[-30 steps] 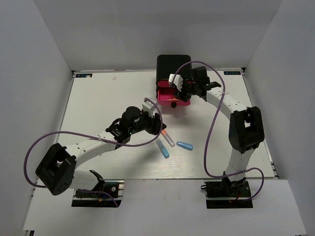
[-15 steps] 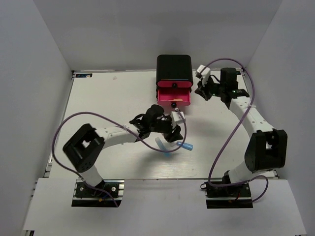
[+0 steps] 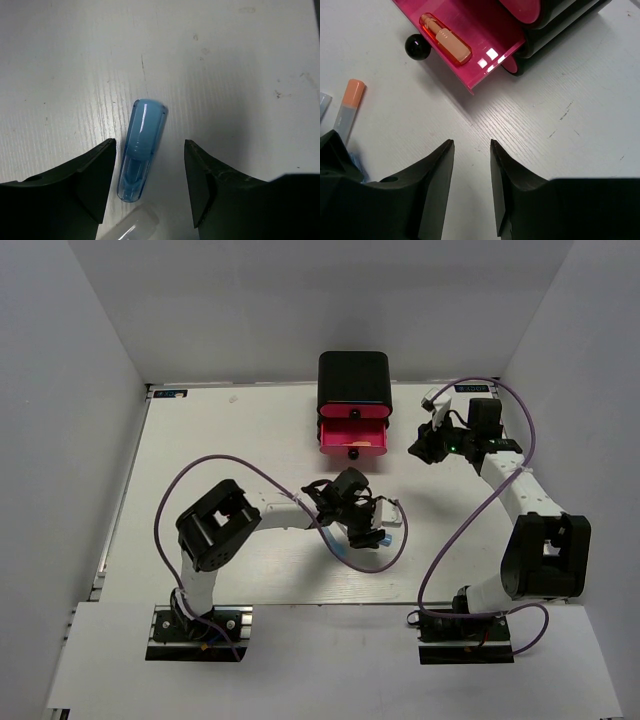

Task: Sort the stationery into containers
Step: Pick up the pen from the center of the board.

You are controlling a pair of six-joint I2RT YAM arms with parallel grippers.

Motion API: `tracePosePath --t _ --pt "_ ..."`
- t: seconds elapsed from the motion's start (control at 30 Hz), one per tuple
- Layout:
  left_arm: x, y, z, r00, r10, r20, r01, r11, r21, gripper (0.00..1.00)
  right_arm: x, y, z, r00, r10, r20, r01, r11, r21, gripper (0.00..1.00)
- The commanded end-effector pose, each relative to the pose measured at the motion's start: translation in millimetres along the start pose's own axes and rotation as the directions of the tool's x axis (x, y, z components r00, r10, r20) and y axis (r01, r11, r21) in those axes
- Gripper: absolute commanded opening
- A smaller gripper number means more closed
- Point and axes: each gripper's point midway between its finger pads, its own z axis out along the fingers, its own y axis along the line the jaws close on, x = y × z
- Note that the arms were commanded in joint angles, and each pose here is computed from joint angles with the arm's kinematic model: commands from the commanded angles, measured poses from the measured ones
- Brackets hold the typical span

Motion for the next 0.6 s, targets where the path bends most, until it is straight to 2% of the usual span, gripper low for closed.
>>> tracePosePath --t 0.0,0.23,0.33,0.4,0.5,0.57 --pt "-3 7 3 0.998 0.064 -0.020 -0.065 0.998 -0.012 0.67 -15 5 -7 0.998 -0.007 0.057 0.008 1.000 -0.022 0.41" --pt "4 17 14 0.998 0.055 -0.045 -0.056 0.998 -0.022 0.68 -14 9 -9 0.998 0.006 0.055 -0.004 0.999 -0.046 0.43" --pt "6 19 17 0.997 0.053 -0.052 -0.054 0.998 -0.028 0.64 -16 13 -8 0.998 0.005 0.061 -0.001 0.998 -0.061 0.43" --pt "6 19 17 0.997 0.053 -0.052 -0.054 0.998 -0.028 0.53 -15 13 -10 0.998 0.013 0.059 -0.009 0.998 -0.064 0.43" --pt "2 21 13 0.998 0.045 -0.034 -0.047 0.997 -0.056 0.29 -14 15 -10 0.998 0.017 0.062 -0.012 0.997 -0.075 0.43" --pt "-14 31 4 0.998 0.061 0.011 -0.059 0.993 -0.103 0.24 -14 17 -9 0.998 0.018 0.064 -0.012 0.996 -0.086 0.43"
